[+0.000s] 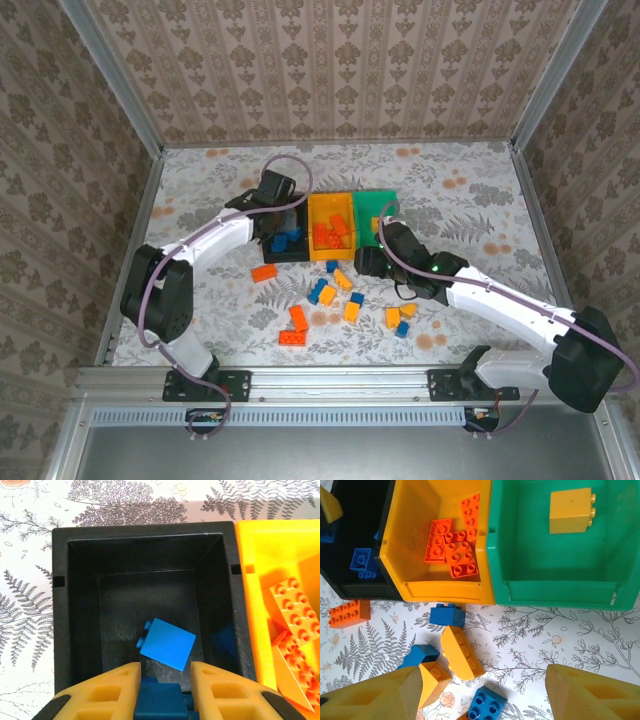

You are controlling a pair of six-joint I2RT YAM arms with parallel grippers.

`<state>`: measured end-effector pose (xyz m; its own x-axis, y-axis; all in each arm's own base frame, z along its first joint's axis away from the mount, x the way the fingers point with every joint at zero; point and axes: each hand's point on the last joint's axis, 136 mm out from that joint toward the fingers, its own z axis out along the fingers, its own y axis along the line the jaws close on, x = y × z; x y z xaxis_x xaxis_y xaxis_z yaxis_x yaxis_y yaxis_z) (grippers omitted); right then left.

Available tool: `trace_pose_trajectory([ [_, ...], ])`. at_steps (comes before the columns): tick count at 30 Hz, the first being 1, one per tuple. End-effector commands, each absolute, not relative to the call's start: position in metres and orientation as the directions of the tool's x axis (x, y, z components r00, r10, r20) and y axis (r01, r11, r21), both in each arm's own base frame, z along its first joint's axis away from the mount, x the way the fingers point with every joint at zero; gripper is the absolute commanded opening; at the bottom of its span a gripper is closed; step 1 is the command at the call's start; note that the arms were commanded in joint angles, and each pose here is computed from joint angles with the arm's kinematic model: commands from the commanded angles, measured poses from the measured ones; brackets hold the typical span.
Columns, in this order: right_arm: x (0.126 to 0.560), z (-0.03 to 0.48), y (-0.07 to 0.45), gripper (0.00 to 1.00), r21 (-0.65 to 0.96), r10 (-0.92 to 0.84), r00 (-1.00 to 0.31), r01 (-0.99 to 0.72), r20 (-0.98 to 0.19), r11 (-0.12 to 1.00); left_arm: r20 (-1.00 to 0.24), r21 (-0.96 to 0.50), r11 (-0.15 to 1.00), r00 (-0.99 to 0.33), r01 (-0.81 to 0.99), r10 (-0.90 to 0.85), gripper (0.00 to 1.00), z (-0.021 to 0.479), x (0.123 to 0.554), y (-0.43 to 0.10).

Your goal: Sort the legos into containers by color

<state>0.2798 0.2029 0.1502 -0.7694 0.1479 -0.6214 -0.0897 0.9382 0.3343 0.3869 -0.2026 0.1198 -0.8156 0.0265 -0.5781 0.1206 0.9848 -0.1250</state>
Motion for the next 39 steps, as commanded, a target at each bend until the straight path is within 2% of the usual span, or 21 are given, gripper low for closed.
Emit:
trace_pose_trajectory([
  [1,0.276,0.149,0.193,0.68,0.325,0.167,-0.769,-0.056,-0.617,0.944,-0.588,-0.113,0.984,-0.808,0.134,0.042,0.33,0.131,0.394,-0.202],
  [5,0.275,0.149,0.192,0.68,0.325,0.166,-0.772,-0.055,-0.614,0.944,-0.610,-0.154,0.977,-0.792,0.151,0.026,0.51,0.146,0.388,-0.205],
  [7,0.274,0.149,0.191,0.68,0.322,0.165,-0.773,-0.053,-0.612,0.945,-0.628,-0.168,0.973,-0.778,0.161,0.020,0.65,0.156,0.379,-0.205],
  [11,0.274,0.149,0.189,0.68,0.319,0.167,-0.770,-0.050,-0.616,0.946,-0.643,-0.214,0.957,-0.766,0.196,0.013,0.80,0.170,0.348,-0.206],
  [16,0.274,0.148,0.187,0.68,0.317,0.169,-0.769,-0.046,-0.617,0.947,-0.584,-0.273,0.931,-0.810,0.244,0.041,0.83,0.155,0.282,-0.209],
  [24,0.274,0.141,0.187,0.69,0.317,0.169,-0.774,-0.043,-0.610,0.947,-0.396,-0.352,0.903,-0.914,0.246,0.094,0.85,0.096,0.194,-0.214],
  [29,0.273,0.140,0.184,0.69,0.320,0.171,-0.773,-0.044,-0.611,0.946,-0.316,-0.323,0.907,-0.934,0.269,0.165,0.86,0.070,0.170,-0.227],
  [39,0.269,0.147,0.168,0.69,0.337,0.199,-0.750,-0.034,-0.631,0.941,-0.180,-0.245,0.935,-0.959,0.258,0.218,0.86,0.032,0.151,-0.227],
])
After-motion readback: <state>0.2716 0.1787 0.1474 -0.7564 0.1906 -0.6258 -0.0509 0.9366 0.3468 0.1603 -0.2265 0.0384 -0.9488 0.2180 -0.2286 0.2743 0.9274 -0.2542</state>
